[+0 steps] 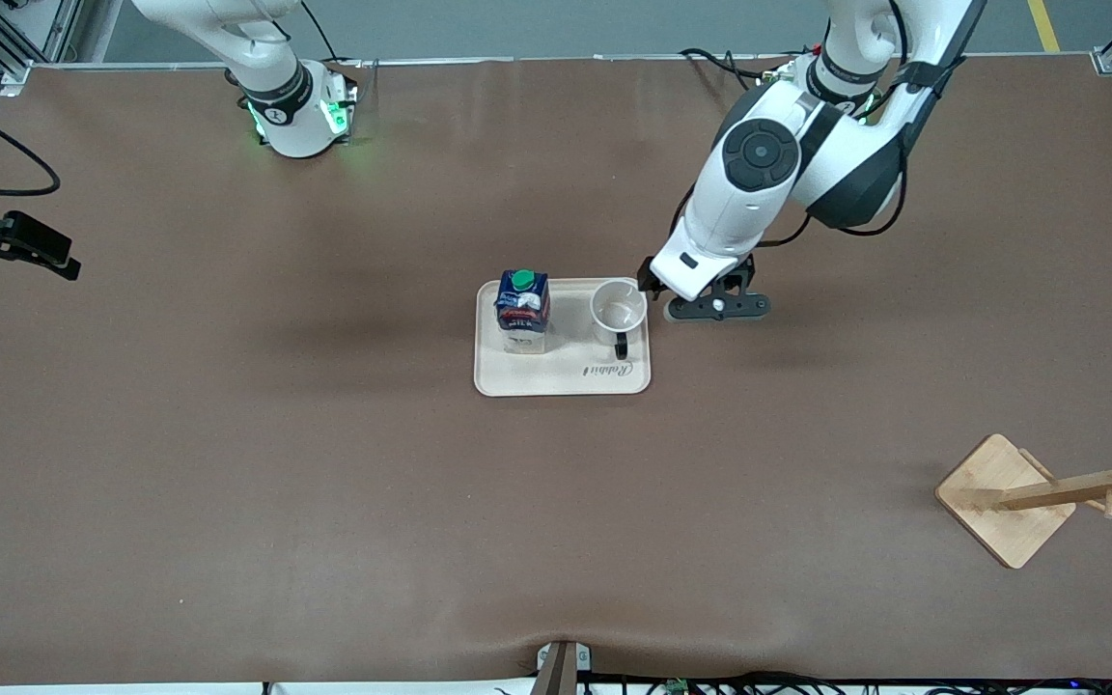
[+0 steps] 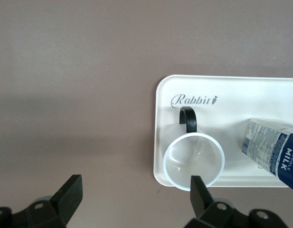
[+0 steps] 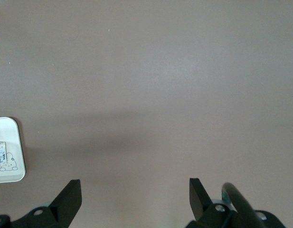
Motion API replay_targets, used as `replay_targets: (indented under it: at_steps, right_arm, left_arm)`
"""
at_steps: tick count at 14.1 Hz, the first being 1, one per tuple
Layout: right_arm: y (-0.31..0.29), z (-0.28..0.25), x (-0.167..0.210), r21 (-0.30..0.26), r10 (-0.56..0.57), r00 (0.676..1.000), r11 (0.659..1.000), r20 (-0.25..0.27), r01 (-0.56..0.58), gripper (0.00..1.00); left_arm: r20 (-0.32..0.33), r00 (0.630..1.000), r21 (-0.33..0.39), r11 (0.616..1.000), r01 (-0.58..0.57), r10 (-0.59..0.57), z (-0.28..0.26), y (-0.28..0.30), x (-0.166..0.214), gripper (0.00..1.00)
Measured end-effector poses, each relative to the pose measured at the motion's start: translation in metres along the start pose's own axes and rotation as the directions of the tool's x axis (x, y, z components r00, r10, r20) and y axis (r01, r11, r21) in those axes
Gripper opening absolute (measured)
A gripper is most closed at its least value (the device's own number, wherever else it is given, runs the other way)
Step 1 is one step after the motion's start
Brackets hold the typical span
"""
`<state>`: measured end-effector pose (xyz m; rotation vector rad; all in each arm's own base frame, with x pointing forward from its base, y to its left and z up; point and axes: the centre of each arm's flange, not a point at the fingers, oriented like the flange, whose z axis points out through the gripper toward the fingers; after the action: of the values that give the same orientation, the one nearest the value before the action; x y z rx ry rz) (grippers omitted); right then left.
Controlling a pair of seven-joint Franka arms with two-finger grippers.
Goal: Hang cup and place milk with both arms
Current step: 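Lower the left gripper onto the white mug rim and grasp it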
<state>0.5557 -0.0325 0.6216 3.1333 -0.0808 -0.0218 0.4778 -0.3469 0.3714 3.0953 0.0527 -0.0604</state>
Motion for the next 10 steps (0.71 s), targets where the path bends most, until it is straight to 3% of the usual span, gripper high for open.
replay_targets:
  at_steps: [5,7,10]
  right_arm:
    - [0.000,0.000,0.000,0.000,0.000,1.000,1.000,0.000,0.000,1.00]
    - [0.000,0.000,0.000,0.000,0.000,1.000,1.000,0.000,0.000,1.00]
    - [0.000,0.000,0.000,0.000,0.000,1.000,1.000,0.000,0.000,1.00]
  left_arm:
    - [0.006,1.000,0.005,1.000,0.011,-0.011,0.060,0.012,-0.008,0.96]
    - [0.015,1.000,0.004,1.000,0.024,-0.024,0.087,0.019,-0.010,0.83]
    - [0.040,0.999,-0.009,1.000,0.028,-0.027,0.116,0.025,-0.012,0.79]
